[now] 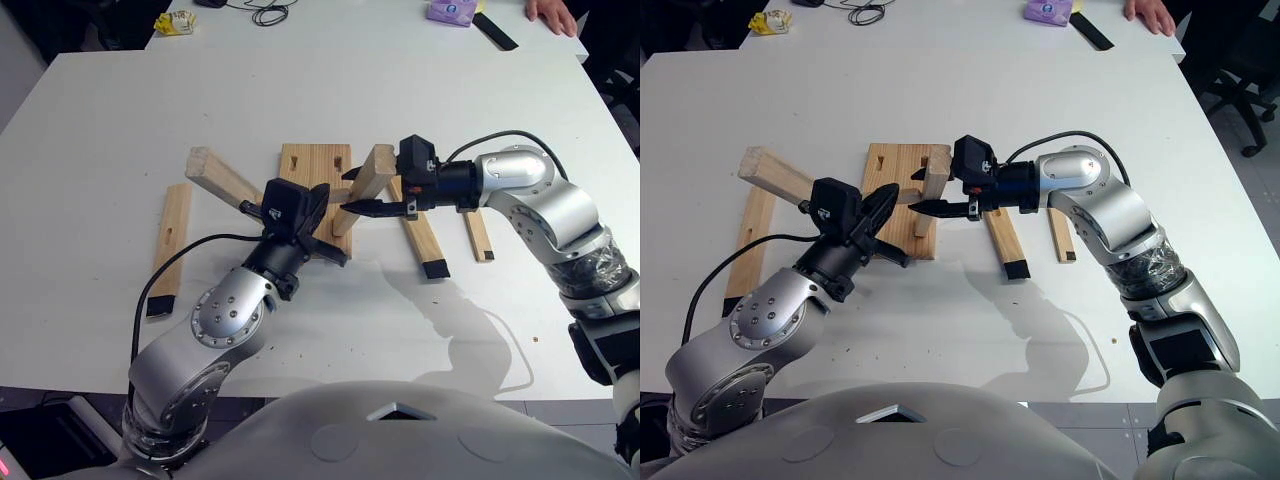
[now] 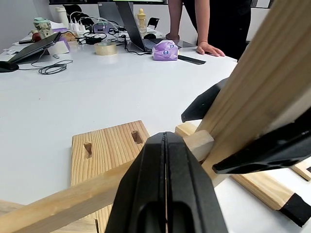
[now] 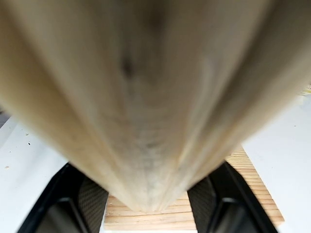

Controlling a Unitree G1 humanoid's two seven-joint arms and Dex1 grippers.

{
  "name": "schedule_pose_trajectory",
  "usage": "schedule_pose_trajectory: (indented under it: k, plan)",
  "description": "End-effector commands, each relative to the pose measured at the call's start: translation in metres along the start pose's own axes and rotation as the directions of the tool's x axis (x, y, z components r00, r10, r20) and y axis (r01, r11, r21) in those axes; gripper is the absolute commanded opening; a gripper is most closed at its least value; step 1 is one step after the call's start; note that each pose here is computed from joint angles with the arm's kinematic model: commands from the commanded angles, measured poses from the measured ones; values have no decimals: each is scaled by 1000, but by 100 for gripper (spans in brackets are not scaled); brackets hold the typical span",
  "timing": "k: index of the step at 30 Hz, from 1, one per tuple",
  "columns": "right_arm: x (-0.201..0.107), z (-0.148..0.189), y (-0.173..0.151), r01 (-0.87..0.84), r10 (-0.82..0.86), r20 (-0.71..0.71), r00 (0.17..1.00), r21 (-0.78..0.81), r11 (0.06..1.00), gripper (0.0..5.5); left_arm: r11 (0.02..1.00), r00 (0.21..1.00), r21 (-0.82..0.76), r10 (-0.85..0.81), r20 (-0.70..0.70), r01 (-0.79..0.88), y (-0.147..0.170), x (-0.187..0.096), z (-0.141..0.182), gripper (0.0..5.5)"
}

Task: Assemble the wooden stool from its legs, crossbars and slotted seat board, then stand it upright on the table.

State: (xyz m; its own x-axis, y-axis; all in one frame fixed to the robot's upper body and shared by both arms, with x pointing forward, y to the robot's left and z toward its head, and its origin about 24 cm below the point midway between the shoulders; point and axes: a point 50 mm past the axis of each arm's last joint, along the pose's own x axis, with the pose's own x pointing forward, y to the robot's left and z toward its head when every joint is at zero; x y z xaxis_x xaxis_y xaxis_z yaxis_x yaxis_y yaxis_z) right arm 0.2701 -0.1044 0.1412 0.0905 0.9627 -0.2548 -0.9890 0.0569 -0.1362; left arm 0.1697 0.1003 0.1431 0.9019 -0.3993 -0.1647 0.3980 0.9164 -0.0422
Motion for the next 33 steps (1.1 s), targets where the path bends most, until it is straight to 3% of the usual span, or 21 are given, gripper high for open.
schedule_pose_trajectory:
  k: [1, 4, 7, 9, 13, 15, 17, 19, 21, 29, 31, 33]
  plan:
    - [0, -61, 14, 35, 8, -322, 947, 128, 991, 204, 996, 978, 41, 89, -191, -82, 11, 1, -25, 0]
    - [3, -57, 14, 28, 13, -307, 952, 129, 991, 204, 995, 979, 46, 90, -183, -83, 10, 4, -25, 0]
    - [2, -59, 14, 28, 13, -314, 949, 128, 991, 204, 998, 994, -19, 61, 85, -60, 8, 7, 15, 0]
    - [1, -60, 13, 32, 11, -319, 948, 128, 991, 204, 999, 964, -50, 18, 267, -4, 5, 6, 42, 0]
    - [0, -61, 12, 32, 11, -323, 946, 129, 991, 204, 997, 916, -41, -49, 399, 71, 3, 2, 60, 0]
    - [-1, -61, 12, 31, 13, -325, 946, 130, 991, 204, 997, 937, -54, -34, 347, 56, 2, 1, 49, 0]
    - [-1, -61, 12, 29, 15, -327, 945, 130, 991, 204, 994, 988, -98, 55, 144, -41, 8, 1, 16, 0]
    - [-1, -60, 11, 24, 20, -328, 945, 129, 991, 204, 986, 979, -80, 134, -153, -147, 16, -2, -32, 0]
    - [-1, -59, 10, 19, 24, -326, 945, 128, 992, 204, 984, 952, -67, 145, -269, -168, 15, -7, -52, 0]
    - [1, -56, 9, 17, 25, -314, 949, 129, 992, 204, 986, 967, -54, 143, -210, -157, 14, -3, -44, 0]
    - [1, -57, 9, 22, 20, -313, 950, 131, 991, 204, 987, 979, -52, 140, -147, -149, 15, 0, -33, 0]
    - [1, -57, 10, 23, 19, -312, 950, 132, 991, 204, 993, 993, -50, 108, 41, -105, 13, 5, 0, 0]
